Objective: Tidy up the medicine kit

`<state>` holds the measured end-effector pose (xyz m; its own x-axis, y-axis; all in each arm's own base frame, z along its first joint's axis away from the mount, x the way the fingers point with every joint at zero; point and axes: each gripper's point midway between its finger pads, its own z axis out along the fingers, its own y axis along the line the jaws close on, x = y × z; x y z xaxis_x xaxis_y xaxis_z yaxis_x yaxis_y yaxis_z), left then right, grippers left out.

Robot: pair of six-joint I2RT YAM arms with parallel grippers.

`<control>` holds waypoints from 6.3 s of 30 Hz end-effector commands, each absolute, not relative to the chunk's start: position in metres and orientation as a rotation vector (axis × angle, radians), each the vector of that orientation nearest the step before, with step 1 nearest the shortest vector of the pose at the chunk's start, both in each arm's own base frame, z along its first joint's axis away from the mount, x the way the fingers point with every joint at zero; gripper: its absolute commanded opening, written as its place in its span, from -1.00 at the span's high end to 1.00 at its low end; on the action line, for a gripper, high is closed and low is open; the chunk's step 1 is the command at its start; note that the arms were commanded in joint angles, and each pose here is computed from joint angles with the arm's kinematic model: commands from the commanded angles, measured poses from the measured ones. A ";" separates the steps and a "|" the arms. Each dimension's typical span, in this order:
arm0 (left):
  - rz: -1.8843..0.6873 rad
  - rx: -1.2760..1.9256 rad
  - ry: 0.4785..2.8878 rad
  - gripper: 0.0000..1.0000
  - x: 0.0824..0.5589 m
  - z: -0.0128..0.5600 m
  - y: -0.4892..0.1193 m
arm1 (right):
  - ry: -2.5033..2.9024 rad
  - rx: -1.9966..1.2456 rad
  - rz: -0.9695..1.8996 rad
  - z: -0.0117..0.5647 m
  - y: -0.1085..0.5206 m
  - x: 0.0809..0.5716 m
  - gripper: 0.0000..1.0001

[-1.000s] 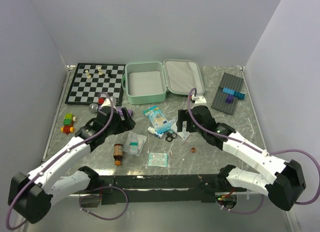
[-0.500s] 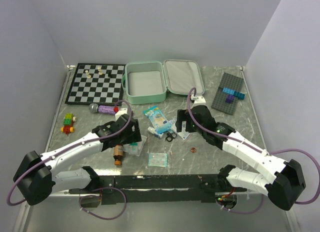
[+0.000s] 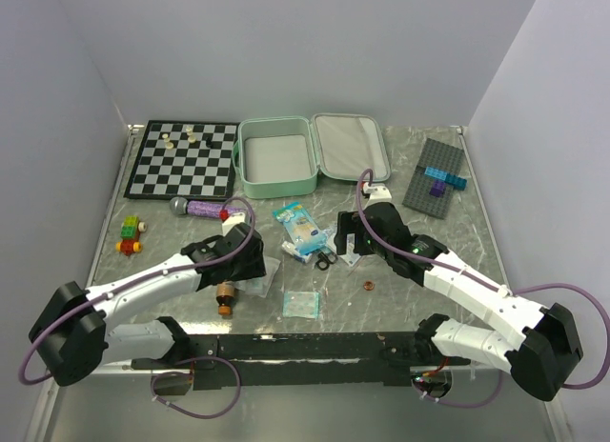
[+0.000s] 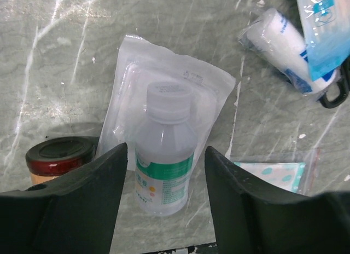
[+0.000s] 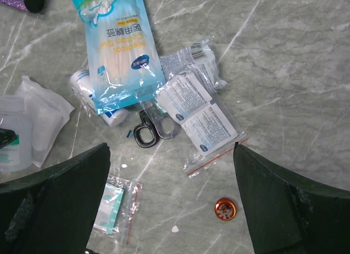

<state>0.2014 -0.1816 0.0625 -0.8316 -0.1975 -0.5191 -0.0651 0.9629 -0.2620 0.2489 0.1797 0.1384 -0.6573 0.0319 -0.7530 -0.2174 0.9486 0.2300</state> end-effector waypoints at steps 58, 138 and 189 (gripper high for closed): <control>-0.356 -0.217 1.993 0.89 0.324 0.238 -0.146 | 2.376 0.378 0.438 0.136 0.276 0.475 -0.78; -0.399 0.966 1.591 0.99 0.434 0.218 -0.297 | 2.063 0.149 0.444 0.241 0.165 0.309 -0.56; -0.132 0.505 1.809 -0.33 0.493 0.224 -0.315 | 2.150 0.119 0.452 0.186 0.131 0.236 -0.65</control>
